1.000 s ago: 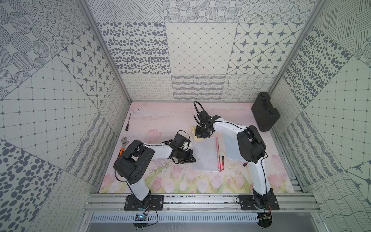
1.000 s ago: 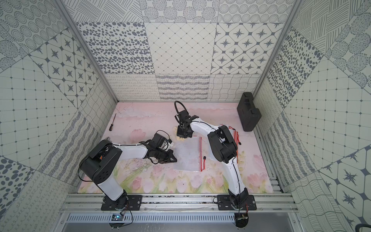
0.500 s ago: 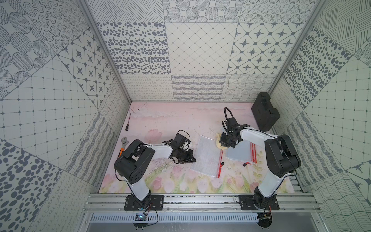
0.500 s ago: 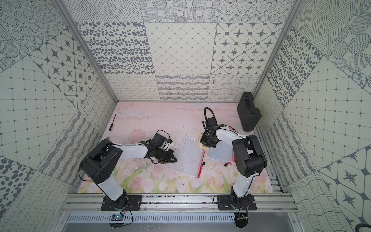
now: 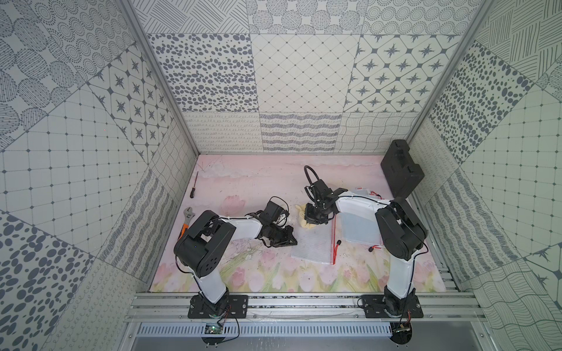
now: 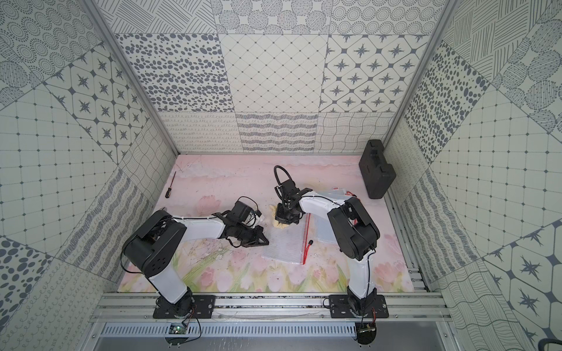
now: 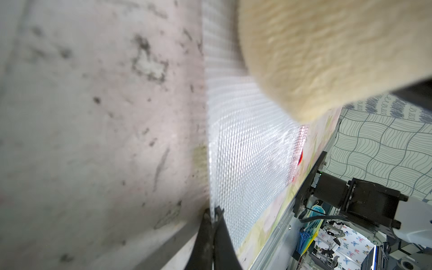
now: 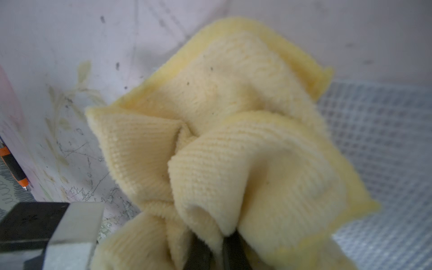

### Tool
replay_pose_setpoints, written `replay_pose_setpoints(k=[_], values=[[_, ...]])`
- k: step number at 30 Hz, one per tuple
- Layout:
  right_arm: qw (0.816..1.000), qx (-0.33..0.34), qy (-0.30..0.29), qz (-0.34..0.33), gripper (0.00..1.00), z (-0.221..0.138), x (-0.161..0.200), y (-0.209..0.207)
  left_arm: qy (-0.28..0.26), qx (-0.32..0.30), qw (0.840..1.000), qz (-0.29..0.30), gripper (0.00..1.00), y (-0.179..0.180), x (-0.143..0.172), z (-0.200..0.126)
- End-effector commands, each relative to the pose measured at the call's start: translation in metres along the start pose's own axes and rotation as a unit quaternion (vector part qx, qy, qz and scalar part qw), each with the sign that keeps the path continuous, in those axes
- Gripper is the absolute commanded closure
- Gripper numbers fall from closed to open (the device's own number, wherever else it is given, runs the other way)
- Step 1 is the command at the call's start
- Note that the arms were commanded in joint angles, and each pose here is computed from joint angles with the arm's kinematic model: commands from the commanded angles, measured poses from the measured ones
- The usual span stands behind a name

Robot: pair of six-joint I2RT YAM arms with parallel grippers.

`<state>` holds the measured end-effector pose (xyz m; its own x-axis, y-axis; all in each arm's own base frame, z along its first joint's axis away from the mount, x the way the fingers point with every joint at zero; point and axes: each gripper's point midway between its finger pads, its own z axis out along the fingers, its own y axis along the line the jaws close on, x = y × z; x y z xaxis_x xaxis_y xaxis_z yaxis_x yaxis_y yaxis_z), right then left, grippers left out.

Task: Wipe the document bag
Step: Wipe the dirt from the document bag.

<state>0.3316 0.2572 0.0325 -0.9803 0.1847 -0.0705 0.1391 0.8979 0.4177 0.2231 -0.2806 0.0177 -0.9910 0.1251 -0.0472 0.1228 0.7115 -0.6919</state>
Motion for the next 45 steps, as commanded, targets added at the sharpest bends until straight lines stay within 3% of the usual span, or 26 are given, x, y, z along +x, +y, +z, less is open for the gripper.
replay_pose_setpoints(k=[1,4,6,13,16,19,25,27,31,38,41,45], values=[[0.998,0.049,-0.023,0.044,1.00,-0.024,-0.010,-0.064,0.012,-0.077,0.997,-0.018,1.00,0.031,0.010,0.001],[0.995,0.068,-0.033,0.065,1.00,-0.037,-0.010,-0.095,0.010,-0.073,0.997,-0.021,1.00,0.030,0.008,0.002],[0.995,0.063,-0.032,0.063,1.00,-0.039,-0.007,-0.089,0.008,-0.073,0.997,-0.020,1.00,0.029,0.006,0.002],[0.999,0.012,0.006,-0.036,1.00,0.005,0.027,0.031,0.008,-0.072,0.997,-0.023,1.00,0.027,0.003,0.004],[0.999,0.001,0.024,-0.046,1.00,0.021,0.041,0.051,0.006,-0.075,0.997,-0.023,1.00,0.028,0.002,0.002],[1.000,0.008,0.018,-0.017,1.00,0.018,0.039,0.023,0.004,-0.079,0.997,-0.020,1.00,0.028,0.002,0.001],[0.995,0.078,-0.001,0.058,1.00,-0.018,0.035,-0.092,0.004,-0.081,0.997,-0.017,1.00,0.027,-0.001,0.002],[0.993,0.097,-0.010,0.065,1.00,-0.031,0.034,-0.110,0.004,-0.079,0.997,-0.016,1.00,0.027,-0.002,0.003],[0.995,0.078,-0.015,0.058,1.00,-0.027,0.034,-0.088,0.003,-0.077,0.997,-0.018,1.00,0.025,-0.004,0.003],[0.998,0.027,0.036,-0.042,1.00,0.029,0.063,0.030,0.003,-0.078,0.997,-0.022,1.00,0.026,-0.004,0.003],[0.998,0.029,0.040,-0.036,1.00,0.032,0.065,0.024,0.004,-0.080,0.997,-0.022,1.00,0.026,-0.004,0.003],[0.997,0.068,0.028,0.010,1.00,0.011,0.056,-0.045,0.003,-0.083,0.996,-0.018,1.00,0.027,-0.006,0.003]])
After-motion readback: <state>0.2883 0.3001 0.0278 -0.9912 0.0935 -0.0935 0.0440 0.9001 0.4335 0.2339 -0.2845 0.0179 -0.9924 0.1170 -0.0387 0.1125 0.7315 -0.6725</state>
